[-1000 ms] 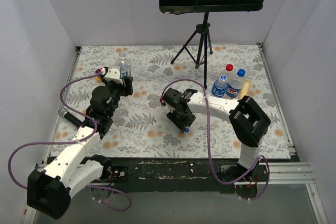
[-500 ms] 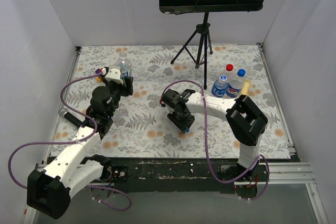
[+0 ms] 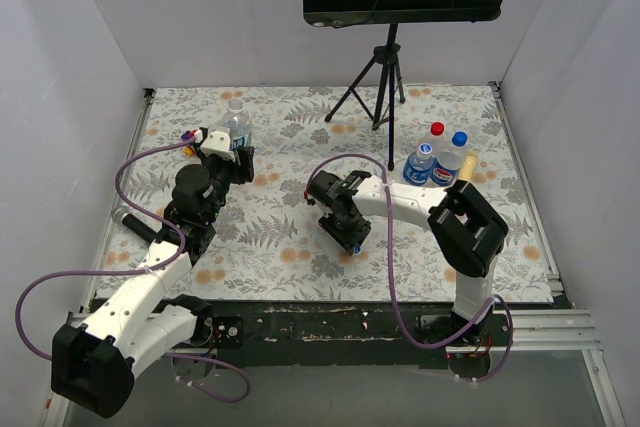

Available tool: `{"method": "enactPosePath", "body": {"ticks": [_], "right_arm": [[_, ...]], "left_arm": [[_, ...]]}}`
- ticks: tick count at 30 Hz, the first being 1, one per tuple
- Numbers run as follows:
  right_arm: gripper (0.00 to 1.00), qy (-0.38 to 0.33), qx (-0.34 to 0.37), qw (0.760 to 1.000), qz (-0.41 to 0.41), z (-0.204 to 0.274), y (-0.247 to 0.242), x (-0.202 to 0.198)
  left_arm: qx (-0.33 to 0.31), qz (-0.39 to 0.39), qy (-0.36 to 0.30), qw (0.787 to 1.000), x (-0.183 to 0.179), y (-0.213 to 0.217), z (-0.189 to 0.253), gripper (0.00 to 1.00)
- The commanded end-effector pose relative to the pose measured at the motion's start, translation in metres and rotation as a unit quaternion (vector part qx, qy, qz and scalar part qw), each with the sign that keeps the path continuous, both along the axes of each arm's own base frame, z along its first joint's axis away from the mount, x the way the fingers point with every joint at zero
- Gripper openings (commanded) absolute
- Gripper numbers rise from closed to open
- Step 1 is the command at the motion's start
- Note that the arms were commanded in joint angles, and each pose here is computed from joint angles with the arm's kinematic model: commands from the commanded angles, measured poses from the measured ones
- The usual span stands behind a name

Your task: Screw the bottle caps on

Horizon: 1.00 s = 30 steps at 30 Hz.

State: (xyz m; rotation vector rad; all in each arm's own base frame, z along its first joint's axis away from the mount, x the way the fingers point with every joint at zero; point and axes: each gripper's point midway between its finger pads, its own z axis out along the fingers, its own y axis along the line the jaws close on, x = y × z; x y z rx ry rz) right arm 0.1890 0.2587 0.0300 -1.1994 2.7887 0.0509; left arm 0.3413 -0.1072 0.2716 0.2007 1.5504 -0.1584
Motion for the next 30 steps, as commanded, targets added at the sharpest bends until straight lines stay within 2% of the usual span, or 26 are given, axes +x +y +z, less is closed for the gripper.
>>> {"method": "enactPosePath", "body": {"ticks": [1, 4, 11, 16, 18, 21, 25, 30], "right_arm": [[0.45, 0.006, -0.001, 1.0, 0.009, 0.004, 0.003, -0.001], [0.43, 0.008, -0.002, 1.0, 0.009, 0.003, 0.003, -0.002], [0.26, 0.005, 0.021, 1.0, 0.016, 0.014, 0.006, -0.004], [0.23, -0.018, 0.058, 0.998, 0.031, 0.043, 0.007, -0.002], [0.23, -0.029, 0.076, 0.996, 0.035, 0.06, 0.006, -0.002], [0.22, -0.057, 0.106, 0.992, 0.046, 0.088, 0.004, 0.002], [0.2, -0.096, 0.146, 0.983, 0.056, 0.129, 0.001, 0.002], [0.17, -0.167, 0.226, 0.956, 0.088, 0.185, 0.003, 0.002]], "left_arm": [[-0.005, -0.007, -0.032, 0.999, -0.004, -0.002, 0.028, 0.52], [-0.006, -0.009, -0.033, 0.999, -0.004, -0.002, 0.028, 0.52], [-0.002, -0.028, -0.037, 0.999, -0.007, -0.008, 0.03, 0.53], [0.009, -0.081, -0.04, 0.996, -0.014, -0.026, 0.029, 0.53], [0.016, -0.125, -0.042, 0.991, -0.021, -0.04, 0.028, 0.54], [0.029, -0.186, -0.048, 0.981, -0.033, -0.059, 0.028, 0.54], [0.058, -0.282, -0.055, 0.956, -0.056, -0.088, 0.023, 0.54], [0.104, -0.377, -0.056, 0.918, -0.089, -0.121, 0.007, 0.56]]}}
